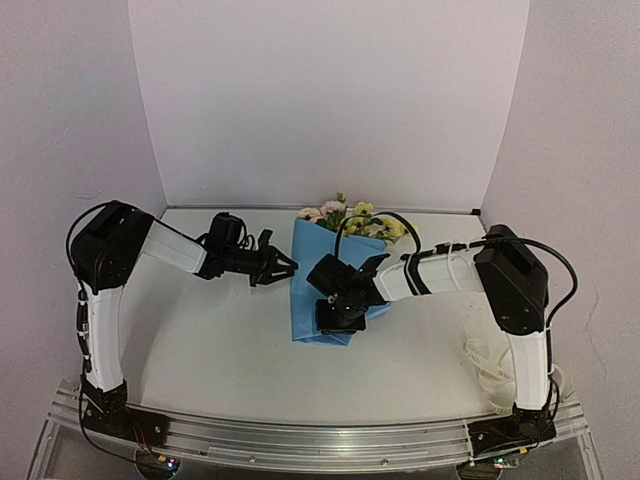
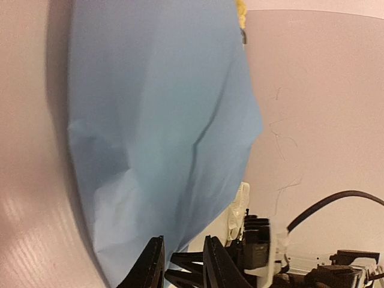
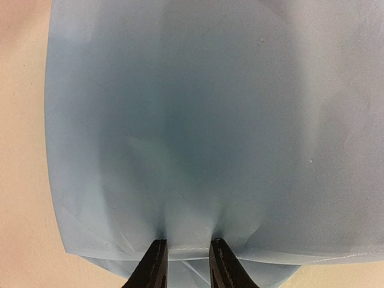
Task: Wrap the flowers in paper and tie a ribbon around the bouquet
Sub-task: Press the fold line on the folded wrapping paper.
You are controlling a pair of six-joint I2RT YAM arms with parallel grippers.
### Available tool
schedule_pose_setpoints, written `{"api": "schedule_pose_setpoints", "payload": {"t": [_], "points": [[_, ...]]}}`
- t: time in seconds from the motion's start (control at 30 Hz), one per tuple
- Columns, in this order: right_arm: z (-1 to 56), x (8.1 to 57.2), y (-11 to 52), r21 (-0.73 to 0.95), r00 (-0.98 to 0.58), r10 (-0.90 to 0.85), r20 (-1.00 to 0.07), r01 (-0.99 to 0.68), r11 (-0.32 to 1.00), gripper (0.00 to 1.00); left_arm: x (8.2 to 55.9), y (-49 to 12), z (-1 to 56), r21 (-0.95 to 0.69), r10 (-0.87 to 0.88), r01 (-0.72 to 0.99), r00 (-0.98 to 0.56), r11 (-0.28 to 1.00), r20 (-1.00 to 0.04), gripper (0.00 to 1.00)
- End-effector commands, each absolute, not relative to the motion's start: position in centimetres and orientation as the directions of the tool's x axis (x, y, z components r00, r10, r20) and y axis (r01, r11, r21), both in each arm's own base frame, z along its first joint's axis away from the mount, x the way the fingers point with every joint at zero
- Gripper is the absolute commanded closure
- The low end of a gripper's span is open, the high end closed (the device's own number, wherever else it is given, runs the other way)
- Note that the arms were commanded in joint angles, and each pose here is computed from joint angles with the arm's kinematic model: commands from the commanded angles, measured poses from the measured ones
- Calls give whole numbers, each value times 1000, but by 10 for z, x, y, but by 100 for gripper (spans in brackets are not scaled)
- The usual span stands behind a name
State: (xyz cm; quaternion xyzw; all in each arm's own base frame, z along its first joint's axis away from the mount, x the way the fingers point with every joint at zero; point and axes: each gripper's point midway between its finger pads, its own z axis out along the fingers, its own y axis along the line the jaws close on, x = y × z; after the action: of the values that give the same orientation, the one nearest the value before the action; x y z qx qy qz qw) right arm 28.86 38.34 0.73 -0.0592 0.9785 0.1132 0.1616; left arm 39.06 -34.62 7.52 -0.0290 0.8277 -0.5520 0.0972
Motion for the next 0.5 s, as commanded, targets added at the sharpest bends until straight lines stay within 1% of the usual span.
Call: {"api": "schedule_pose_setpoints", "payload": {"t": [0.0,0.13,0.23,0.33,0.47], "points": [[-54,259,343,38,-976,-132,-174,-141,989,73,410,-366,122,-929,-112,205,-962,309,-249,76],[-55,259,343,36,-976,-131,-173,-140,990,73,421,-382,104,-938,-95,177,-972,299,-214,76],[-57,258,342,33,-977,-132,-170,-139,990,73,433,-385,90,-938,-113,154,-974,311,-198,77],[-59,258,342,30,-977,-134,-167,-141,990,73,443,-378,69,-928,-143,106,-976,358,-167,77],[-59,258,342,30,-976,-136,-168,-143,989,73,457,-350,45,-921,-247,8,-963,390,-112,77]]}}
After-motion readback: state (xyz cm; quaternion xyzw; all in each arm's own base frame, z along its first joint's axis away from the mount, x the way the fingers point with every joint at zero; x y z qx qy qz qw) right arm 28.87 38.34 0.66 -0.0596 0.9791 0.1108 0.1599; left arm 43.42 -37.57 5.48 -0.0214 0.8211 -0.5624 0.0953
